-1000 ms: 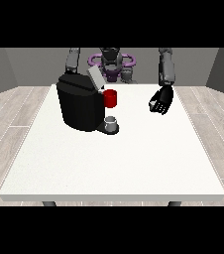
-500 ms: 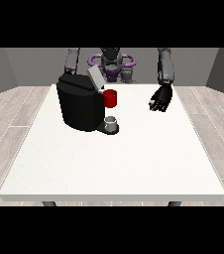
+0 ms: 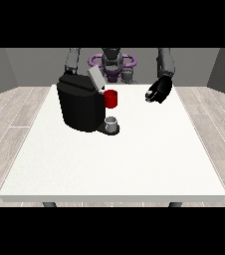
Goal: Insert the coffee pod into the coffee machine and close the lid
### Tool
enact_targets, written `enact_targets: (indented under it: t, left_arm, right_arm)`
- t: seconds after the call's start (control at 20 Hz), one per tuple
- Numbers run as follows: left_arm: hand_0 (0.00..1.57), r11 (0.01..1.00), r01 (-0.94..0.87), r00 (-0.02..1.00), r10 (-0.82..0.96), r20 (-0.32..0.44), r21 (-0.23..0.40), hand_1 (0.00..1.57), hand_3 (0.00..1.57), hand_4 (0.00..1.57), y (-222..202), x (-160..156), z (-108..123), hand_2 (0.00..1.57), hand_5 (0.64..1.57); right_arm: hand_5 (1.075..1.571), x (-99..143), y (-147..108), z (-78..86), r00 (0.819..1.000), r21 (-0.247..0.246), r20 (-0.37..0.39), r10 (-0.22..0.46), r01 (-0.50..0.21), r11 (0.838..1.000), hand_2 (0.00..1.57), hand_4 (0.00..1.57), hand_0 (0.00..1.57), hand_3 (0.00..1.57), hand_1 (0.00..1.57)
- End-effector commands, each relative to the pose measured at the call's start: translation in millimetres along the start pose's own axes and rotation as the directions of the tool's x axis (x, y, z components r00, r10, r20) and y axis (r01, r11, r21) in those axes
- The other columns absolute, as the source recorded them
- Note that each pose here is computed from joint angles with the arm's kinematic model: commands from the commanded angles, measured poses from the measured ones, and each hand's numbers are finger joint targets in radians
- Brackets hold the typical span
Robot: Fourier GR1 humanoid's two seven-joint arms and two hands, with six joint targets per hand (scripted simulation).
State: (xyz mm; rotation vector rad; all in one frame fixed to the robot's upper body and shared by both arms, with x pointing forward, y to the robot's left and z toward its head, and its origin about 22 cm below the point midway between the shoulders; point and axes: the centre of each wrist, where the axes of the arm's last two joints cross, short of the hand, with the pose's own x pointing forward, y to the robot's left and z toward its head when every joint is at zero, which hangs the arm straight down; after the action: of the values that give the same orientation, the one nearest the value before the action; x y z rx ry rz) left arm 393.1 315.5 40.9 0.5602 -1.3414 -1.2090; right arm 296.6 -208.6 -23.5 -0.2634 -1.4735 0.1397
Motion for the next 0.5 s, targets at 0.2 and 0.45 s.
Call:
enact_targets:
  t: [0.2,0.45]
  left_arm:
    - [1.42,0.997,-0.018,0.999,0.021,0.042,-0.068,1.42,1.33,0.53,38.7,41.3,-21.3,1.4,1.571]
    - [1.42,0.999,-0.01,0.998,0.013,0.061,-0.051,1.42,1.33,0.53,43.4,80.8,-38.4,1.4,1.571]
  right_arm:
    - [1.571,-22.2,9.8,11.0,0.998,0.041,-0.053,0.021,-0.019,0.999,0.0,0.0,0.0,0.0,0.0]
    - [1.571,-10.5,6.3,-0.5,0.999,0.027,-0.042,-0.001,0.002,1.0,0.0,0.0,0.0,0.0,0.0]
